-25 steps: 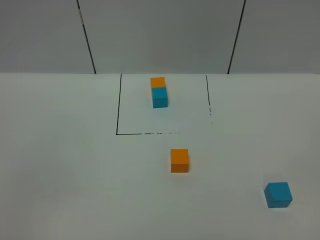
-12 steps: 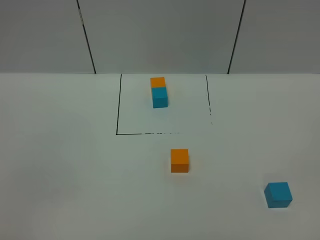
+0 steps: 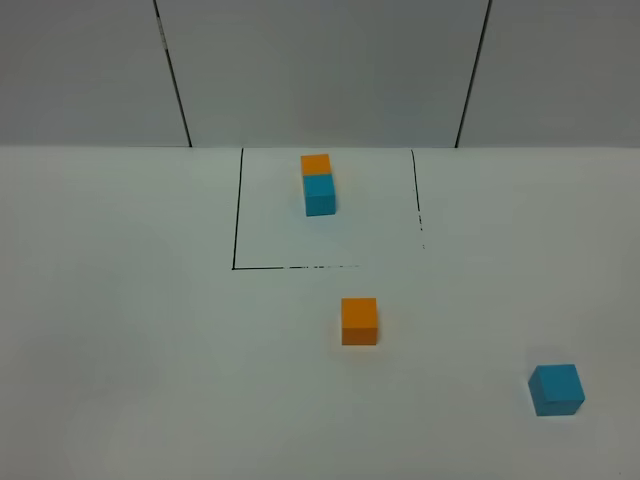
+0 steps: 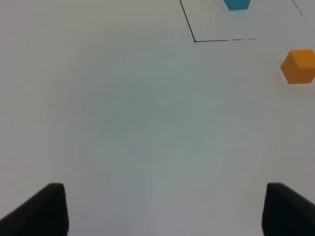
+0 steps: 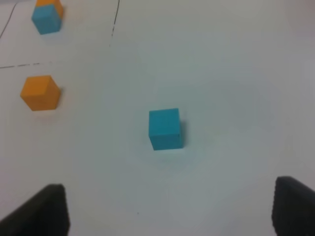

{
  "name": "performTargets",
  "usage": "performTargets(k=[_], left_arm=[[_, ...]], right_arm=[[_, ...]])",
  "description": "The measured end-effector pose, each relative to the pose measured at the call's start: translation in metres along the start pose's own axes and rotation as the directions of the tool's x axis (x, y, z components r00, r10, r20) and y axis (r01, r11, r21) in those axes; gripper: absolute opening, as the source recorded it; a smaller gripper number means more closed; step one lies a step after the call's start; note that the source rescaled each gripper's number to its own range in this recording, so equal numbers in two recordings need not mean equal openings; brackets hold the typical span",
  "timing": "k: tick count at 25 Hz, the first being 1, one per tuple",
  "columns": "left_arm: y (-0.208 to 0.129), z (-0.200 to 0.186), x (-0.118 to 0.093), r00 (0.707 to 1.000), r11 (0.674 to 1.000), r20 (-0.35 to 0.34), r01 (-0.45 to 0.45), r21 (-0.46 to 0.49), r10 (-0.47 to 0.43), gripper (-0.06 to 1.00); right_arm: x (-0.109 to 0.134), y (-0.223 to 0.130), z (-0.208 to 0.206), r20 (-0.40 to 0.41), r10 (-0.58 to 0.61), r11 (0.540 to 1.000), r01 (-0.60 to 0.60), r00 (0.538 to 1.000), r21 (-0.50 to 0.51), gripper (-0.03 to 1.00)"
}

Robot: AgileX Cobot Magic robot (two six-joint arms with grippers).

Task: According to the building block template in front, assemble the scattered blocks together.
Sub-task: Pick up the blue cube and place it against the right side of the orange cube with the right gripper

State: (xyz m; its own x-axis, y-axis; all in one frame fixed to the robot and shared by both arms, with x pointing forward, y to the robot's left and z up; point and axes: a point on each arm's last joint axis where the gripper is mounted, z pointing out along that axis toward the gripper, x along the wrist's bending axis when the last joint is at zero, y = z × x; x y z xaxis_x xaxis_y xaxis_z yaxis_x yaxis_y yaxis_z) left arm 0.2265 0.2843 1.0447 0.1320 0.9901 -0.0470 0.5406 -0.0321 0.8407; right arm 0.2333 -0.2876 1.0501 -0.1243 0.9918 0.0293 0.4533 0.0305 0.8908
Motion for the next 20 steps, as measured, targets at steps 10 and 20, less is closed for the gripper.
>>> performTargets(k=[10,20], left_arm=[[0.0,0.0,0.0,1.0,1.0,0.0,-0.001,0.0,0.001,0.68],[0.0,0.0,0.0,1.0,1.0,0.0,-0.001,0.0,0.001,0.68]], right_arm=[[0.0,0.0,0.0,0.0,0.0,1.0,0.0,1.0,0.0,0.66],[0.0,0.0,0.0,0.0,0.0,1.0,0.0,1.0,0.0,0.66]])
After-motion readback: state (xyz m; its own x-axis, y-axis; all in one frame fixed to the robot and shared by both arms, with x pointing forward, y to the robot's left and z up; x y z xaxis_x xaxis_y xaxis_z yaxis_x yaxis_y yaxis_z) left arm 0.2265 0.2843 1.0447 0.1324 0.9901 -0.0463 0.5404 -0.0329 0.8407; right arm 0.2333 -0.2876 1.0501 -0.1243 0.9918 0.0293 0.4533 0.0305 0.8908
